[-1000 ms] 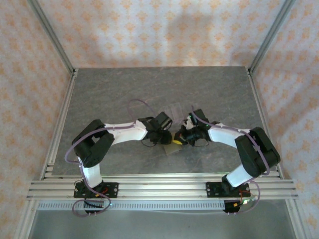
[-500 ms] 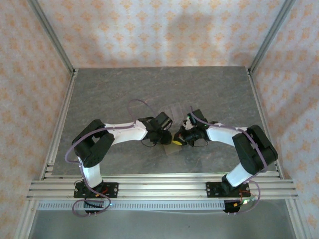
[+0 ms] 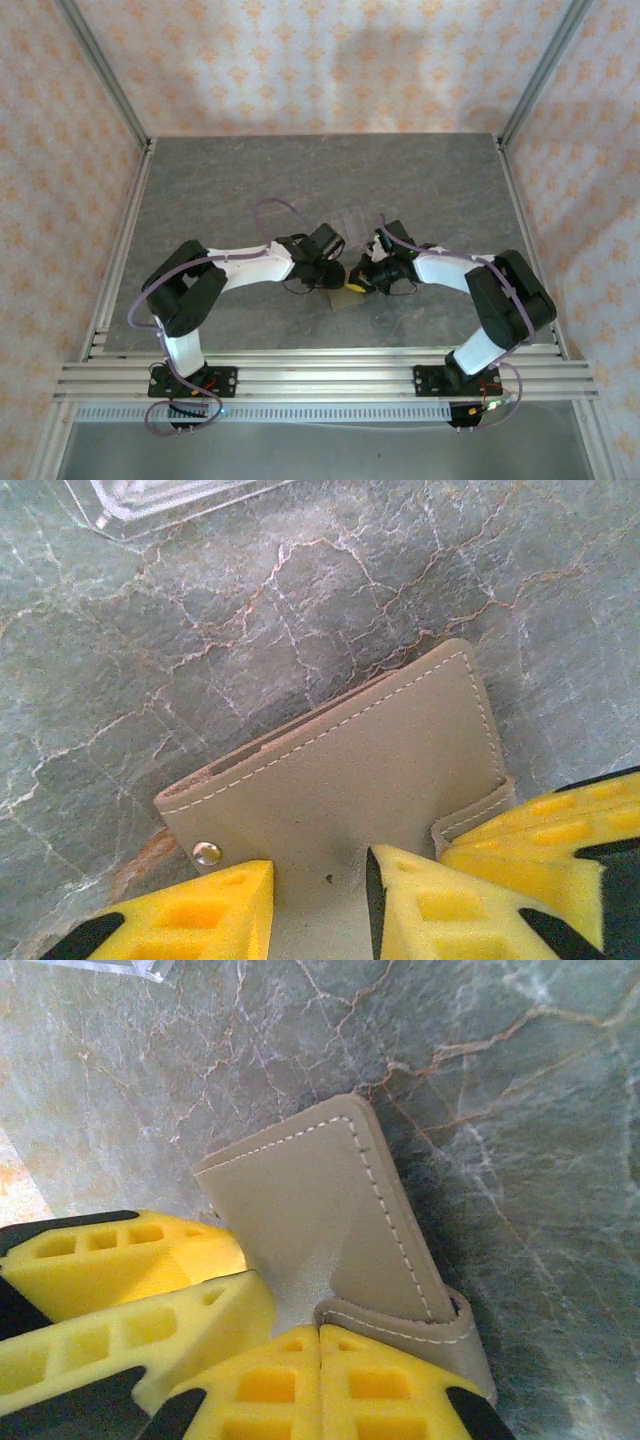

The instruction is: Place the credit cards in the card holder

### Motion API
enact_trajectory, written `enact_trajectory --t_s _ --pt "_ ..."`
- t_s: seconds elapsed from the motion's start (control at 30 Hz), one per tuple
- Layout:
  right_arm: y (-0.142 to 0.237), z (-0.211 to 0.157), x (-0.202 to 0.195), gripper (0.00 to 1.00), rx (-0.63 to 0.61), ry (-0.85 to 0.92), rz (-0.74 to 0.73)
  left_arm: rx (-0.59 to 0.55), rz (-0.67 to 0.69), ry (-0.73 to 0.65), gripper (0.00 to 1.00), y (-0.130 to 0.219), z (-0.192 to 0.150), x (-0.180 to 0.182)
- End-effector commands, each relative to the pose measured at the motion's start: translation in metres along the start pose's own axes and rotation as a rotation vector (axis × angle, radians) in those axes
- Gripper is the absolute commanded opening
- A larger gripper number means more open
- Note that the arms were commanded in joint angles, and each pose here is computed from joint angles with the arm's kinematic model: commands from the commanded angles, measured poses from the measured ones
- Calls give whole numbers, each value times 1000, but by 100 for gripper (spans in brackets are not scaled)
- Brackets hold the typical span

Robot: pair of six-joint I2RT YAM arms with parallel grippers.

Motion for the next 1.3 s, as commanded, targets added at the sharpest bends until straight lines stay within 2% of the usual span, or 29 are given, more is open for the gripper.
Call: enact_trajectory --t_s 0.0,0.17,0.27,0.4,0.47,0.57,0.63,0.77,0.93,0.97,1.03,1.1,1.2,1.27 --pt "-12 -19 -46 0 42 -73 -224 -55 -78 -3 31 18 11 -9" --pt "7 -4 -13 0 -55 11 -177 -99 -83 36 33 42 18 8" --pt "25 7 17 22 -138 92 -142 -163 -62 51 38 68 25 20" --pt "49 18 51 53 -228 187 -108 -297 26 59 52 112 34 41" --pt "63 22 68 68 -281 235 -78 -402 92 86 61 142 39 58" --pt "86 25 87 85 -354 294 -80 -576 214 148 71 189 40 84" --pt "110 28 91 99 -474 321 -126 -715 341 182 75 223 36 104" --pt "171 43 67 99 -815 304 -382 -955 669 248 94 271 21 146" --pt "236 49 40 99 -1209 294 -633 -1134 1001 237 100 275 14 180" --pt "245 50 35 99 -1285 299 -681 -1150 1035 249 100 269 14 188" --pt "249 54 27 99 -1405 385 -730 -1099 1045 235 99 253 18 207" --pt "245 57 13 99 -1522 444 -725 -1077 1088 283 99 247 21 226" --pt "236 59 -12 99 -1604 502 -717 -1073 1107 280 99 236 26 243" --pt "231 65 -32 99 -1624 472 -754 -1066 1022 234 100 219 33 254"
Point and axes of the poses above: each hand's point on the last joint's axis, 136 mm out from that joint toward the fingers, its own y axis back along the fingers, its own x axis along the line the jaws close on, z = x × y, the point moved 5 cm from there along y, back along the fingers, and after that the axes turned 1 degree about -y, right-handed, at the moved point
